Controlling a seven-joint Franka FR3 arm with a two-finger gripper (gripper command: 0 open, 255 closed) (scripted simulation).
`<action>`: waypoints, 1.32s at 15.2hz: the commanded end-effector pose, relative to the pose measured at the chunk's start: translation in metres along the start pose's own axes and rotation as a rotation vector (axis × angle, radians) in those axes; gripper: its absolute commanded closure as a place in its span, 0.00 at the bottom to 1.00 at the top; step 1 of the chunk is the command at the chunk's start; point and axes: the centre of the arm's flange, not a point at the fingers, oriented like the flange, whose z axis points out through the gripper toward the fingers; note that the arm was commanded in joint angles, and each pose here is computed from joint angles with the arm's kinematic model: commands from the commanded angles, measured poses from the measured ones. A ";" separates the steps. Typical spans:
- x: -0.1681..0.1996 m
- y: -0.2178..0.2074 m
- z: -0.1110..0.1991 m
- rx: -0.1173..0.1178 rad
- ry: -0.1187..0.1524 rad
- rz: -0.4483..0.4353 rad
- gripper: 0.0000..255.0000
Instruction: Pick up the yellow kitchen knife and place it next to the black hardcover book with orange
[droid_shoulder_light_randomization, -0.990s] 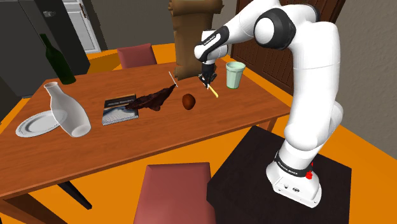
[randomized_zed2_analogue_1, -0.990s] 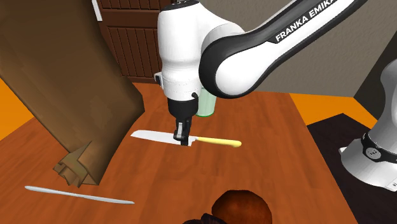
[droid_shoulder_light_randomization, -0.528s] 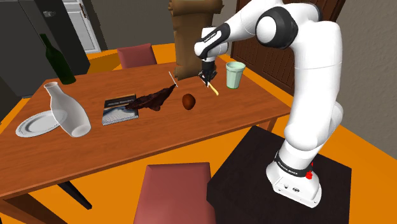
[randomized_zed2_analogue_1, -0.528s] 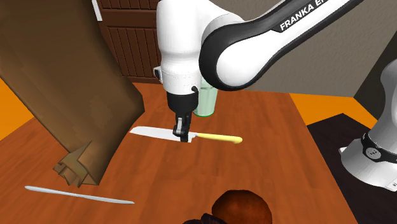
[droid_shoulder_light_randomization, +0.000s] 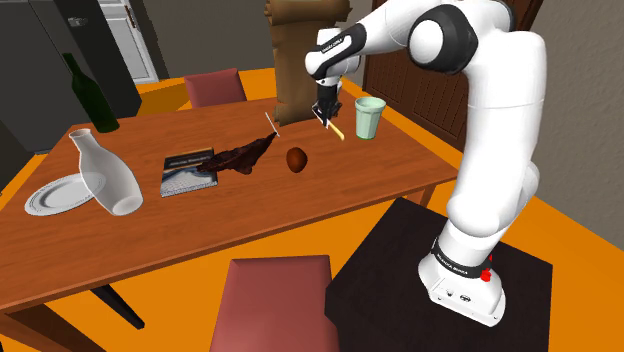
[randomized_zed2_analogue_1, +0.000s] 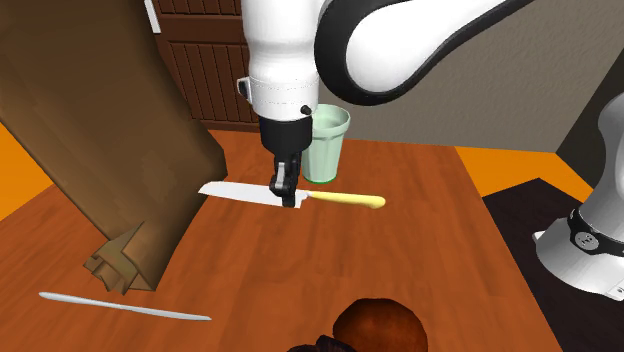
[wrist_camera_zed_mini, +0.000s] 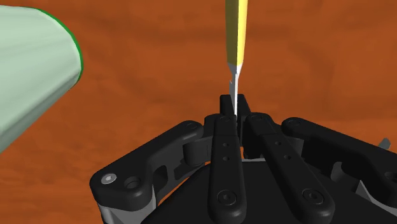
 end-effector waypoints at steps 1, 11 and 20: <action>0.001 0.000 -0.011 0.000 0.000 0.000 1.00; 0.002 0.000 -0.060 0.000 0.000 0.000 1.00; -0.058 -0.102 -0.062 0.000 0.000 0.000 1.00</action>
